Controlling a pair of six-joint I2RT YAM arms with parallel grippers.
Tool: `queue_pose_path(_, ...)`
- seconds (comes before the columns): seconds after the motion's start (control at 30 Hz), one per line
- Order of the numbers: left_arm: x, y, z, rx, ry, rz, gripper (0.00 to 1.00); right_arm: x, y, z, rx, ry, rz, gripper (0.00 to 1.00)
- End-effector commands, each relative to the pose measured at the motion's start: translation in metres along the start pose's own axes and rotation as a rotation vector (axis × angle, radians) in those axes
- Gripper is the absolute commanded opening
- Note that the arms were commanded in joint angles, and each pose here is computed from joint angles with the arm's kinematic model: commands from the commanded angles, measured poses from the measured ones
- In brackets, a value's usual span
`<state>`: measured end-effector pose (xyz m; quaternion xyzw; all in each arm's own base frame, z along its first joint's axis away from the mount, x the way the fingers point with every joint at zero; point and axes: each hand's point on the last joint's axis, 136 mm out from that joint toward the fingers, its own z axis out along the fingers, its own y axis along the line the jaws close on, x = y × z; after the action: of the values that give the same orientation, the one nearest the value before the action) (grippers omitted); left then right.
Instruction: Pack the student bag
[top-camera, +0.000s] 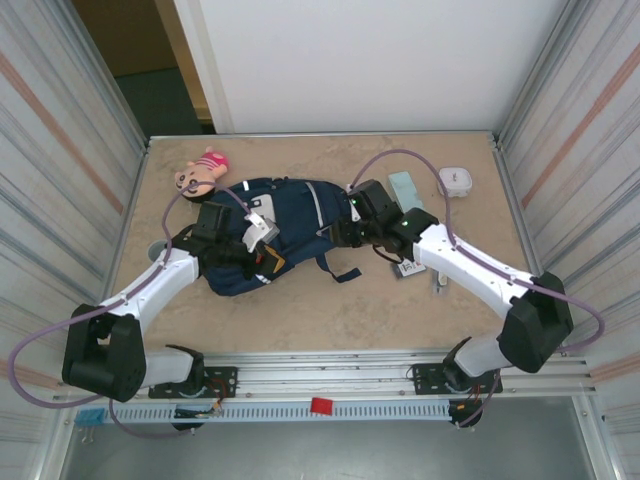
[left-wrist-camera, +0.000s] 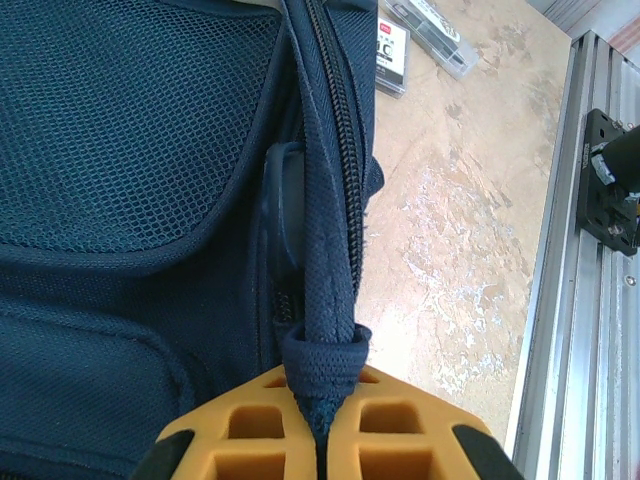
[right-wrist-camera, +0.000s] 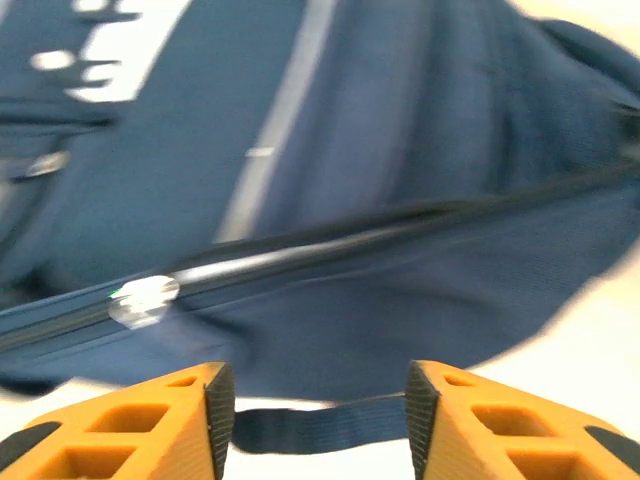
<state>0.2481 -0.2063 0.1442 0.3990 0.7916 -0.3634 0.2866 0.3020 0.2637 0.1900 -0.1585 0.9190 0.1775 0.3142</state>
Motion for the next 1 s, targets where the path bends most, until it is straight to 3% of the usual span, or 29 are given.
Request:
queue_pose_path(0.0,-0.026,-0.017,-0.012,0.061,-0.095,0.084,0.00,-0.004,0.032,0.001,-0.124,0.010,-0.175,0.53)
queue_pose_path(0.3,-0.027,-0.019,-0.013,0.063,-0.100,0.091,0.00,0.001,0.037,0.039,-0.070,0.097,-0.304,0.53)
queue_pose_path(0.37,-0.028,-0.019,-0.013,0.063,-0.102,0.094,0.00,0.002,0.034,0.046,-0.056,0.109,-0.313,0.48)
queue_pose_path(0.53,-0.027,-0.018,-0.013,0.055,-0.096,0.095,0.00,-0.003,0.022,0.045,0.006,0.109,-0.318,0.21)
queue_pose_path(0.63,-0.026,-0.016,-0.013,0.049,-0.093,0.096,0.00,-0.008,0.012,0.037,0.037,0.095,-0.291,0.12)
queue_pose_path(0.97,-0.025,-0.016,-0.014,0.035,-0.085,0.108,0.00,-0.005,-0.056,0.029,0.158,0.131,-0.105,0.04)
